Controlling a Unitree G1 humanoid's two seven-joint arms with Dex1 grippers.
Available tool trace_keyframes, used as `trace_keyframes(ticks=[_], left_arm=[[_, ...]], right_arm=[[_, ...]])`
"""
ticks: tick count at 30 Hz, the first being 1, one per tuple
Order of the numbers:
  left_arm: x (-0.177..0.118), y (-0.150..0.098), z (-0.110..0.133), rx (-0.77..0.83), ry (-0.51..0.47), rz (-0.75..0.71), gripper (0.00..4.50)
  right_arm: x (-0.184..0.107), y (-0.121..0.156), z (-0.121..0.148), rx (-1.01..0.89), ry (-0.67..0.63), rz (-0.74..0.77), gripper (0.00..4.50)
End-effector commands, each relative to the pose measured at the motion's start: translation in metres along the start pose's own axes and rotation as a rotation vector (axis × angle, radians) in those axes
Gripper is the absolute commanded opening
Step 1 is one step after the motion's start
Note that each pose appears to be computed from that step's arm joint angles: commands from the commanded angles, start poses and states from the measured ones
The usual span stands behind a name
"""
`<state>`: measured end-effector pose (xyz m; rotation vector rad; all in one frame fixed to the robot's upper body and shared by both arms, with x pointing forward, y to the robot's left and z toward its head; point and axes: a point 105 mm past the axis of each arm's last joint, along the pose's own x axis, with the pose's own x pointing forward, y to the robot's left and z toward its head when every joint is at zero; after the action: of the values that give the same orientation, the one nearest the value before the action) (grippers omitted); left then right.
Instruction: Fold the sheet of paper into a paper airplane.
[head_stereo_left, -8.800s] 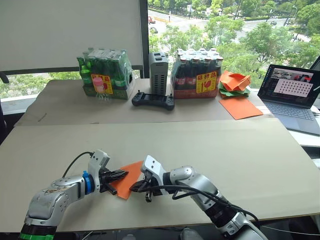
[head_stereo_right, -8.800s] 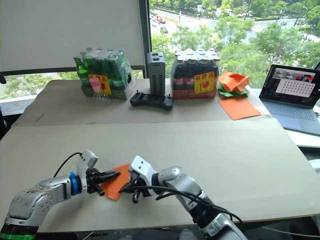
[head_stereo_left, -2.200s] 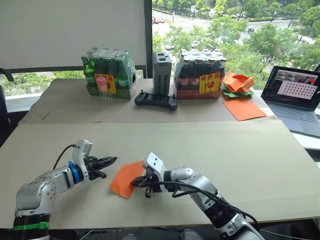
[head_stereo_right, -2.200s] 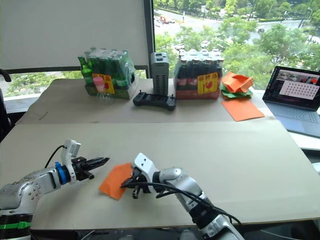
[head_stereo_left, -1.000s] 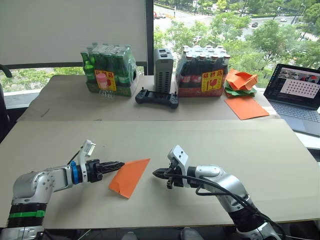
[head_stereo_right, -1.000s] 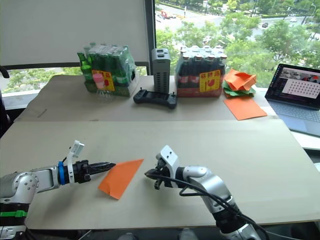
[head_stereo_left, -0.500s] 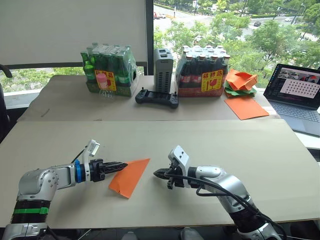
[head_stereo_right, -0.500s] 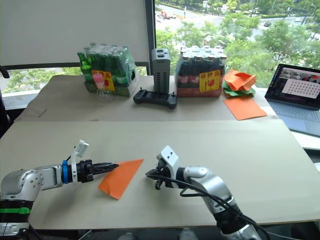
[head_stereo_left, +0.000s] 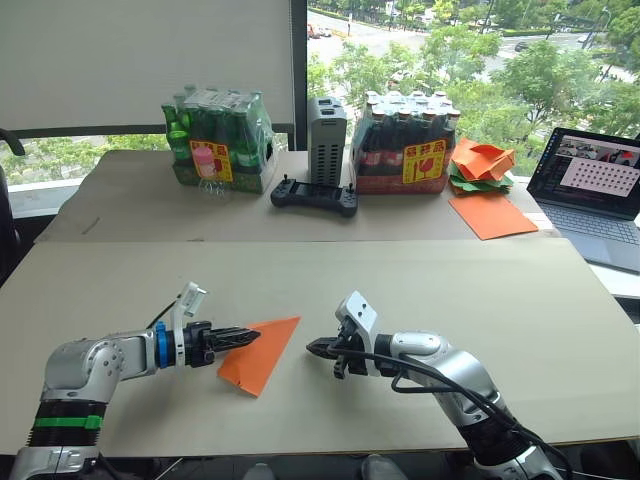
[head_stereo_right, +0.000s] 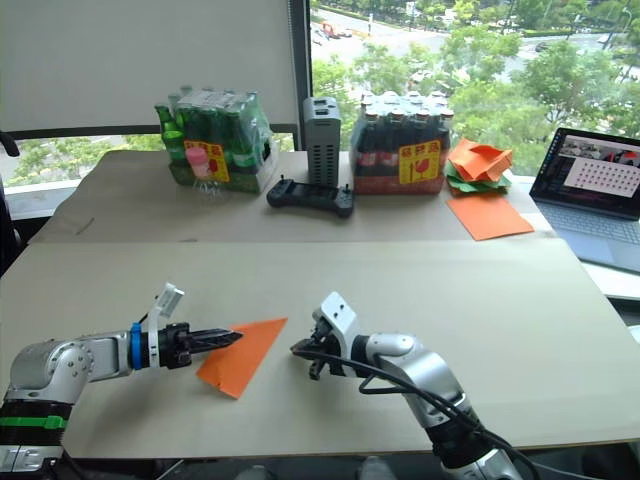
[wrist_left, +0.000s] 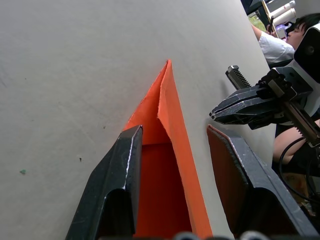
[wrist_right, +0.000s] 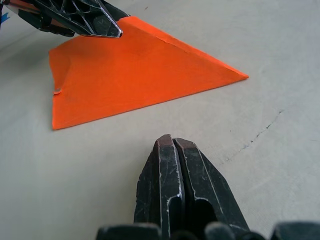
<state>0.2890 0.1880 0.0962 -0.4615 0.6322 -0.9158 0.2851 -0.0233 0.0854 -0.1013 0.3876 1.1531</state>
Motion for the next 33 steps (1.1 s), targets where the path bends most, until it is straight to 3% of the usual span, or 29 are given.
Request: trace_keyframes(ticks=[1, 5, 12, 18, 23, 29, 33], left_arm=[[0.001, -0.003, 0.008, 0.018, -0.018, -0.006, 2.17], [0.003, -0.003, 0.009, 0.013, -0.025, -0.008, 2.17], [0.005, -0.009, 0.006, -0.003, -0.024, -0.045, 0.01], [0.008, -0.004, 0.003, -0.010, -0.022, -0.007, 0.01], [0.012, 0.004, 0.014, -0.014, -0.096, 0.062, 0.01], [0.021, 0.013, 0.037, -0.085, -0.282, 0.180, 0.01], [0.034, 0.004, 0.061, -0.216, -0.475, 0.177, 0.01]], right_arm=[[-0.001, 0.006, 0.010, -0.024, -0.040, 0.016, 0.00], [-0.001, 0.006, 0.010, -0.026, -0.038, 0.015, 0.00], [-0.001, 0.007, 0.009, -0.028, -0.034, 0.014, 0.00], [-0.001, 0.007, 0.009, -0.028, -0.034, 0.012, 0.00], [0.000, 0.007, 0.010, -0.026, -0.040, 0.012, 0.00], [0.000, 0.006, 0.011, -0.025, -0.046, 0.010, 0.00], [0.002, 0.005, 0.011, -0.025, -0.049, 0.010, 0.00]])
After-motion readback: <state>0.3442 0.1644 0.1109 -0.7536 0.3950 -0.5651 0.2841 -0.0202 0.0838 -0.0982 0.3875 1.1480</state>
